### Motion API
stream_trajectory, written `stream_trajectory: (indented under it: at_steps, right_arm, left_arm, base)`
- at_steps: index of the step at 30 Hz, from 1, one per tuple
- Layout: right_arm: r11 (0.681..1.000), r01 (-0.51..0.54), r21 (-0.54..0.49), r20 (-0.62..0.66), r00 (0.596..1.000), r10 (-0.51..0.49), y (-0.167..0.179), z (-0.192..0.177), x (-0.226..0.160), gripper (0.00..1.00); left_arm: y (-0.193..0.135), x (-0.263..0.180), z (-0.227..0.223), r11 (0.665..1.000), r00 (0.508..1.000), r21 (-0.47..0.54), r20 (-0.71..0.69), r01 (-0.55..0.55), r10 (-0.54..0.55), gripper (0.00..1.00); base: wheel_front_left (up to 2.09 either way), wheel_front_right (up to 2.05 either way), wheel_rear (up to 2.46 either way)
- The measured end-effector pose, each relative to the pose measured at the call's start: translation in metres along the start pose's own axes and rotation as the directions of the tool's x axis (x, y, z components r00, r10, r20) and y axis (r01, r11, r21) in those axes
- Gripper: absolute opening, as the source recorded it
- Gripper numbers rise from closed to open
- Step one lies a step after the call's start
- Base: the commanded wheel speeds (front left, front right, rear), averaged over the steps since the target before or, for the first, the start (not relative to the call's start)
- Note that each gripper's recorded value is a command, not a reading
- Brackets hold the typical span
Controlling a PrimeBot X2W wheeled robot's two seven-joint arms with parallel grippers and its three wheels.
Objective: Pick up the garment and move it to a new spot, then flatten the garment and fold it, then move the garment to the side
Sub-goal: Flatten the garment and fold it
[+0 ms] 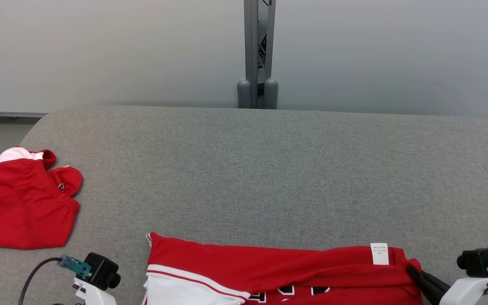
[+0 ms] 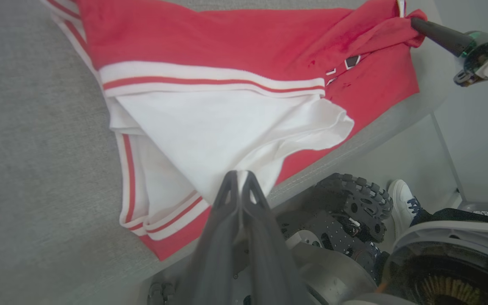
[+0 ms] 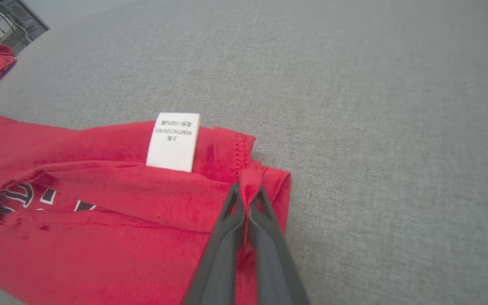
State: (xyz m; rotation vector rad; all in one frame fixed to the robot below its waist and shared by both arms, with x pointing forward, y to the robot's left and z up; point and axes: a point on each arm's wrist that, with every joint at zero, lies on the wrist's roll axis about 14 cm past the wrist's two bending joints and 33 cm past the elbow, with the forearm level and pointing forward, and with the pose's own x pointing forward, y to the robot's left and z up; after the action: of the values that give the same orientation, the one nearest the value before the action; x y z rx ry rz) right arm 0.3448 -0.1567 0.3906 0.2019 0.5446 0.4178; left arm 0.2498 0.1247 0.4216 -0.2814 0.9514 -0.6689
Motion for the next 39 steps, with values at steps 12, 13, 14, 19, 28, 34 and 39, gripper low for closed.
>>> stream_trajectory:
  at_steps: [12,13,14,19,28,34,39]
  right_arm:
    - [0.998,-0.034,0.061,-0.031,0.999,0.036,0.008,0.001,-0.006,1.0]
    - [0.998,-0.033,0.062,-0.03,0.999,0.034,0.007,0.002,-0.008,1.0]
    - [0.998,-0.025,0.066,-0.037,0.999,0.027,0.004,0.002,-0.01,1.0]
    - [0.998,0.017,0.058,-0.074,0.997,-0.013,-0.013,0.0,-0.02,1.0]
    - [0.993,0.07,0.093,0.075,0.994,-0.077,-0.029,0.034,-0.019,1.0]
    - [0.99,0.067,0.121,0.197,0.976,-0.09,-0.026,0.065,-0.008,1.0]
    - [0.986,0.035,0.162,0.346,0.934,-0.09,-0.012,0.094,-0.005,1.0]
  left_arm:
    - [0.005,0.003,-0.013,0.999,0.999,0.009,-0.028,-0.038,0.038,1.0]
    - [0.005,0.002,-0.013,0.999,0.999,0.013,-0.027,-0.042,0.042,1.0]
    - [0.006,0.002,-0.014,0.999,0.999,0.013,-0.026,-0.044,0.044,1.0]
    - [0.007,0.001,-0.012,0.998,0.999,0.025,-0.006,-0.053,0.053,1.0]
    - [0.01,-0.005,0.065,0.992,0.923,0.047,0.375,-0.117,0.091,1.0]
    - [0.016,-0.016,0.116,0.984,0.775,0.013,0.619,-0.175,0.13,1.0]
    - [0.022,-0.025,0.154,0.962,0.638,0.006,0.749,-0.275,0.177,1.0]
  base:
    - [0.0,0.0,0.0]
    - [0.0,0.0,0.0]
    - [0.0,0.0,0.0]
    - [0.0,0.0,0.0]
    - [0.0,0.0,0.0]
    - [0.0,0.0,0.0]
    - [0.0,0.0,0.0]
